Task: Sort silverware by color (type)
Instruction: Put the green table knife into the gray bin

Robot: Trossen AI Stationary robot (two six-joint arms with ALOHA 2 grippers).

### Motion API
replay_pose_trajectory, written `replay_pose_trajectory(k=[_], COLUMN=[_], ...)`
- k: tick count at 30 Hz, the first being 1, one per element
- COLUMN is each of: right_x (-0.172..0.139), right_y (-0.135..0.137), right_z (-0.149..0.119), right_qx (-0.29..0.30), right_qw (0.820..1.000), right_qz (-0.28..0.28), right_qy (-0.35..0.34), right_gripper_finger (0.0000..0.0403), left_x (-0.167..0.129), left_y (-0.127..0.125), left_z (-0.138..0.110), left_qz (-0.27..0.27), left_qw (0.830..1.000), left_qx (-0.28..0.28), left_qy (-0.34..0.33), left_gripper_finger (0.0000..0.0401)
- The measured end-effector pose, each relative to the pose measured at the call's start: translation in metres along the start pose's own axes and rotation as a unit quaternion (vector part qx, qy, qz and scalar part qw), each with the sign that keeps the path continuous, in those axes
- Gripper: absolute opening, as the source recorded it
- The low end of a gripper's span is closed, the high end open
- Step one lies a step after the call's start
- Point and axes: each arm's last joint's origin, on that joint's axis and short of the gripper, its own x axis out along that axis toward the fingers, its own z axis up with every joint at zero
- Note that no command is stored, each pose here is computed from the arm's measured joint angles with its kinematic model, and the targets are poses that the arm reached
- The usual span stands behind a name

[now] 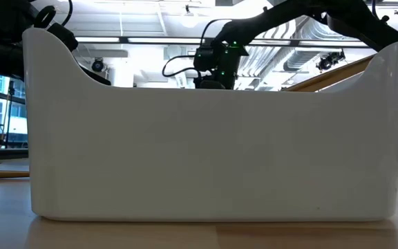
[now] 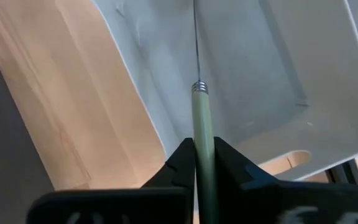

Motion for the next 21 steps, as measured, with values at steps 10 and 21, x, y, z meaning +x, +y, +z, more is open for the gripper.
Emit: replay_pose_trajectory(k=[10, 21], right_x=[0.000, 0.006], right_y=[-0.002, -0.003], right_z=[0.008, 0.010], right_qx=[0.028, 0.046], right_qw=[0.999, 0.997], right_qz=[-0.006, -0.017], right_qy=[-0.043, -0.057], right_gripper_finger=[0.0004, 0.0004], left_x=[0.000, 0.000], left_y=[0.000, 0.000], left_z=[0.000, 0.000], left_qz=[0.000, 0.000], left_qw=[1.000, 1.000], left_qx=[0.000, 0.000], left_qy=[0.000, 0.000], left_gripper_finger=[0.0010, 0.0010])
